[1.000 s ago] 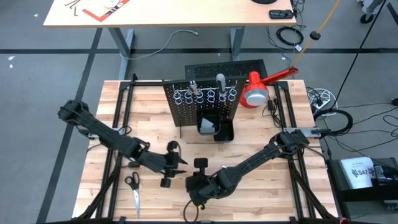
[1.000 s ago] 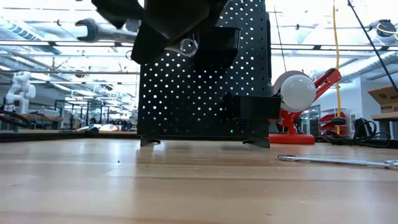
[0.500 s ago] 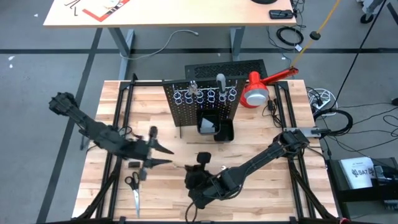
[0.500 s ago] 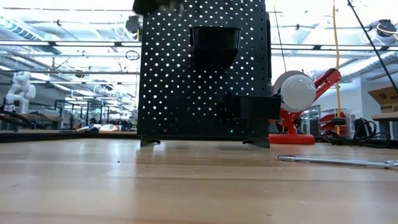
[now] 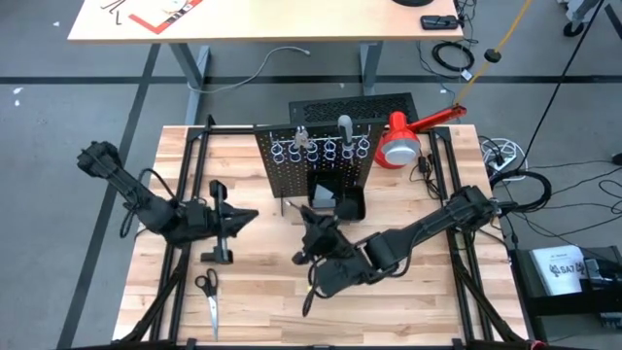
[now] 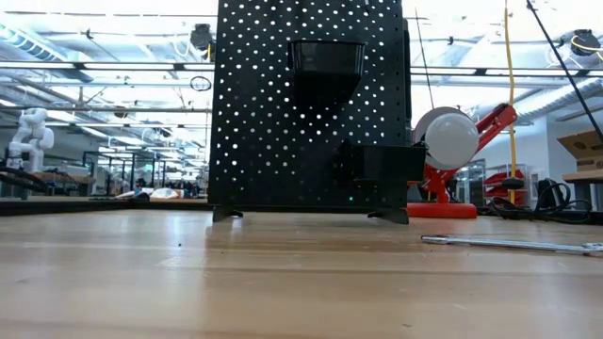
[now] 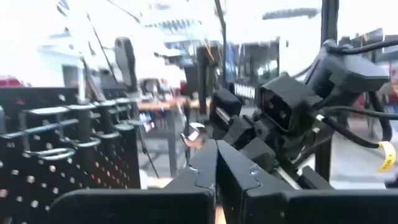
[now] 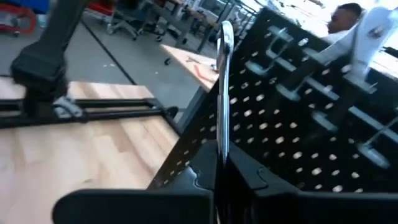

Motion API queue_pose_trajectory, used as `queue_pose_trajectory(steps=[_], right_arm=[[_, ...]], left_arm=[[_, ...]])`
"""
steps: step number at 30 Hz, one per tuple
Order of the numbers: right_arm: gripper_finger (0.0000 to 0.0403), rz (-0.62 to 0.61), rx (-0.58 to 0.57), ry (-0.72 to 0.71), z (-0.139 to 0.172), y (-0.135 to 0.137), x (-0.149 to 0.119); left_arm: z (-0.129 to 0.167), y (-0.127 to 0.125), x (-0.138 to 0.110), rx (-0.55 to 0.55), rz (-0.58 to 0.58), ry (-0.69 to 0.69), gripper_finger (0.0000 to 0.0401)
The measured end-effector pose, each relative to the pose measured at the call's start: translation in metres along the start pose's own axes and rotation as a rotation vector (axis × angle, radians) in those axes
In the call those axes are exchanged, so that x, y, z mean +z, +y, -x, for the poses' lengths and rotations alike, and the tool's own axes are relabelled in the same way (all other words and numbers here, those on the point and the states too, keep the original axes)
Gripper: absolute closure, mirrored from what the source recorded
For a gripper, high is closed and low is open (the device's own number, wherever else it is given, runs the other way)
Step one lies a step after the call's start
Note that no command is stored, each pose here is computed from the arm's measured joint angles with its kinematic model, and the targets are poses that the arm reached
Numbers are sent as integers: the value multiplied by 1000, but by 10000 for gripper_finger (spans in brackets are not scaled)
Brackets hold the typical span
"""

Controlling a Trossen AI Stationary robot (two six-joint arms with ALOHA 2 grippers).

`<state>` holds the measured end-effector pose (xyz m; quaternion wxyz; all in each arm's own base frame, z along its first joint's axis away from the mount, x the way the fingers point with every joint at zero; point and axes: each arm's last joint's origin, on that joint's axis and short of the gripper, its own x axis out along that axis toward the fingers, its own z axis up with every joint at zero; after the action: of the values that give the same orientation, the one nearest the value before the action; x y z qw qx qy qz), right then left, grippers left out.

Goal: Hang tools onto peg board
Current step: Hang the wrench on the pegboard

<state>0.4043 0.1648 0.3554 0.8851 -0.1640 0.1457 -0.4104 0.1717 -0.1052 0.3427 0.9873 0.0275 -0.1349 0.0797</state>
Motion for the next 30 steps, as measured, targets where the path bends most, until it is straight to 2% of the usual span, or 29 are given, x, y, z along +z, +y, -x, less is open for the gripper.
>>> queue_pose_trajectory(steps=[4, 7, 13, 17, 20, 25, 30], right_arm=[[400, 1, -2, -34, -8, -6, 14], [400, -9, 51, -60, -15, -8, 20], [400, -71, 132, -125, -31, -1, 14], [400, -136, 192, -264, -36, 3, 11], [400, -138, 227, -363, -39, 3, 8], [400, -203, 351, -424, -52, -1, 2], [400, -253, 463, -482, -64, -4, 2]], left_arm=[[1, 8, -3, 49, 19, -57, 391], [-1, 10, -4, 51, 27, -59, 391], [0, 12, -2, 39, 36, -71, 381], [5, 19, 7, 49, 65, -102, 346], [10, 26, 15, 55, 77, -122, 316], [7, 30, 21, 26, 39, -92, 266], [0, 33, 18, -6, 55, -70, 232]])
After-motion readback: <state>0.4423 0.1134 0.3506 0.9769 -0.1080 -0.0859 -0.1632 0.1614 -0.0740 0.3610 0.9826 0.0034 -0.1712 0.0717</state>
